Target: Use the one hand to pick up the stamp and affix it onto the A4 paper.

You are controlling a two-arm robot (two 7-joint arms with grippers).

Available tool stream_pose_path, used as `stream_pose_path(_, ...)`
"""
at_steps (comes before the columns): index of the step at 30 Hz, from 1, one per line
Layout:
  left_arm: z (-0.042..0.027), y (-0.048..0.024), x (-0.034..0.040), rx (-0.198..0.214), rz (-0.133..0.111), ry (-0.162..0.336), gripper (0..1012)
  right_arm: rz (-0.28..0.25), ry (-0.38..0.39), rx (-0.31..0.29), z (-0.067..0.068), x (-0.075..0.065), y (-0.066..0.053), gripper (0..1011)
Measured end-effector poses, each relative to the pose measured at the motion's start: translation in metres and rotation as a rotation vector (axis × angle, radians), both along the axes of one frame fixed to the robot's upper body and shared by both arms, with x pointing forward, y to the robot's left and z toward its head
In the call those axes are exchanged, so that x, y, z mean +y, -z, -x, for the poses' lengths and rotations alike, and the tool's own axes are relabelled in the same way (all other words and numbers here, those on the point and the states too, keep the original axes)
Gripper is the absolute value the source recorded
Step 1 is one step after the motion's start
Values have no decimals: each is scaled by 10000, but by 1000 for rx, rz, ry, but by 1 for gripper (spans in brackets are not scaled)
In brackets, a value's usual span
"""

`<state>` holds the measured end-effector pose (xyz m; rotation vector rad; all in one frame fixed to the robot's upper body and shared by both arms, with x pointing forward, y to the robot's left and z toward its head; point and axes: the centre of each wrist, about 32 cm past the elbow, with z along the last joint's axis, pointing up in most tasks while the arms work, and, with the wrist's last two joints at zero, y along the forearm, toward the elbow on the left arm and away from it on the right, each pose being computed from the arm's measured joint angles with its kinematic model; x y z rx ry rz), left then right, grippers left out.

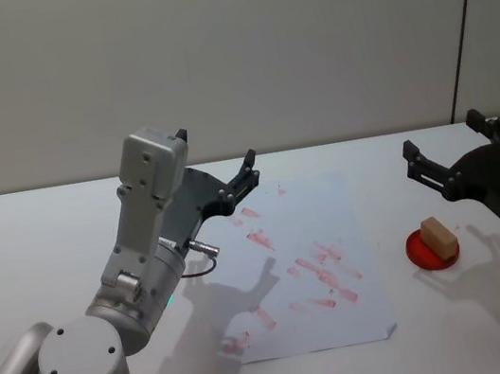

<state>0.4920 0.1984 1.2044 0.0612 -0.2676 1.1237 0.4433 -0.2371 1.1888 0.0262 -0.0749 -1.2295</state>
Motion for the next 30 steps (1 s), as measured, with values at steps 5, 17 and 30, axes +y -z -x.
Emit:
stream_pose_path(5,0,0,0,0,0,0,1003,0,0,0,0,0,0,1001)
stream_pose_path(17,0,0,0,0,0,0,1003,0,0,0,0,0,0,1001)
stream_pose_path(30,0,0,0,0,0,0,1003,20,22,62,80,-57,9,1001)
